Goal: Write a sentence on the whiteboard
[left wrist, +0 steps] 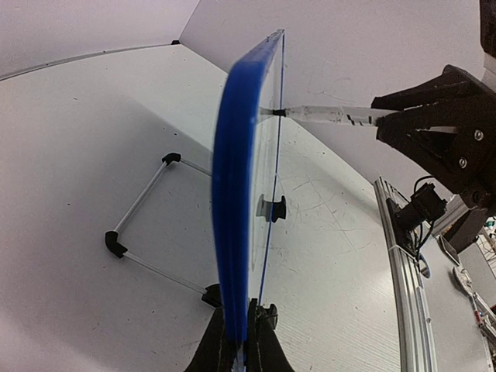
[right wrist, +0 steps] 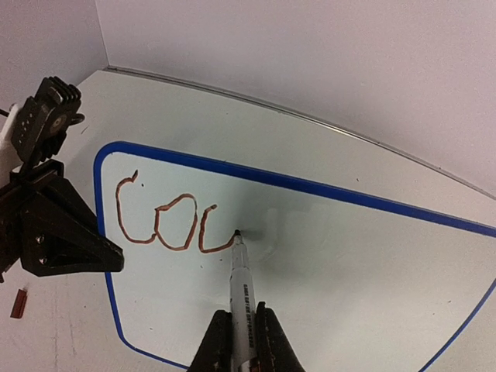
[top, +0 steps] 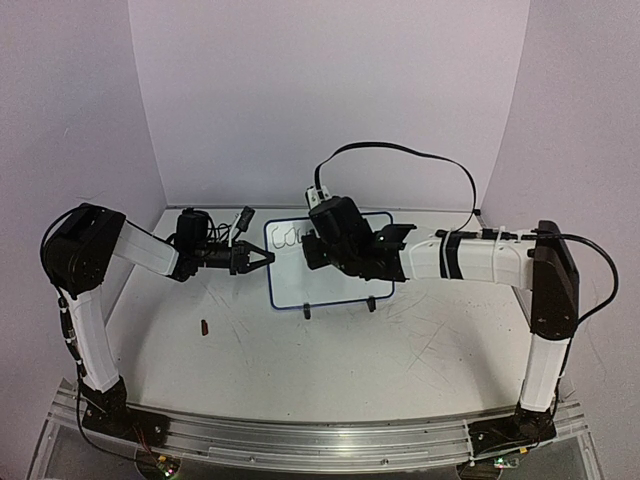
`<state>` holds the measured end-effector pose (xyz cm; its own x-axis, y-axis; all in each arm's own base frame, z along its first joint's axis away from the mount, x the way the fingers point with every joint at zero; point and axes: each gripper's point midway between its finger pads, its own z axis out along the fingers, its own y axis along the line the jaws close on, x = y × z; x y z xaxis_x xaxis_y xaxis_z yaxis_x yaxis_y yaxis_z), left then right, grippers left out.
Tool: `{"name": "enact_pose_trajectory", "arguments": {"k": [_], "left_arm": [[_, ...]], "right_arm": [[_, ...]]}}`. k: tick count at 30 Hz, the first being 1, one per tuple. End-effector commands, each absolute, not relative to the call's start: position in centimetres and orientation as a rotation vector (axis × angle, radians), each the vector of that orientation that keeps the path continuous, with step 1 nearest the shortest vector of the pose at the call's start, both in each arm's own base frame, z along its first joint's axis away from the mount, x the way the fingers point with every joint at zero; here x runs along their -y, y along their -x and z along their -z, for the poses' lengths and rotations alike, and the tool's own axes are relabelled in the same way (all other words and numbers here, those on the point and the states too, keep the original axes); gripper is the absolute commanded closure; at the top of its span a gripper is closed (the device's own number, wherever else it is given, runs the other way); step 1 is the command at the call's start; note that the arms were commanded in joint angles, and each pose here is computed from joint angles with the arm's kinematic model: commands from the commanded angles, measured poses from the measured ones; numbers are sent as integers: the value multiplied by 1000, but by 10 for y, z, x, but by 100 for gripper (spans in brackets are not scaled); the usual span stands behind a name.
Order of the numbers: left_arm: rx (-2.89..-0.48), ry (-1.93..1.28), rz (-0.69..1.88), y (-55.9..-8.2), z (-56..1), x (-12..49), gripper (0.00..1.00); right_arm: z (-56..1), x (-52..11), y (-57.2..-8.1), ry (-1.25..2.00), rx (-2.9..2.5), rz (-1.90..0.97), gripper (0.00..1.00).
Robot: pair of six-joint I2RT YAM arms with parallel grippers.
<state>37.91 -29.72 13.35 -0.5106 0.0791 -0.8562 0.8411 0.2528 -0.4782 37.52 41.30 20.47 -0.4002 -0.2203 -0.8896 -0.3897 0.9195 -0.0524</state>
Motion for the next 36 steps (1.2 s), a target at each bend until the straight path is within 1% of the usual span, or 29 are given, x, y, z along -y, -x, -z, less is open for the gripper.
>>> {"name": "enact_pose_trajectory", "arguments": {"k": [1, 11, 21, 36], "left_arm": [[-1792, -822, 1220, -393, -139, 292, 100], [-1795, -819, 1217, -394, -138, 292, 100], [-1795, -820, 1217, -394, -138, 292, 100], [-1795, -820, 1215, -393, -139, 292, 100]], "right_arm": [[-244, -403, -389, 360, -1932, -189, 100], [-244, -407, -391, 375, -1930, -202, 100], [-223, -407, -382, 392, -1981, -240, 100], [-209, -401, -369, 387, -2021, -249, 100]]}}
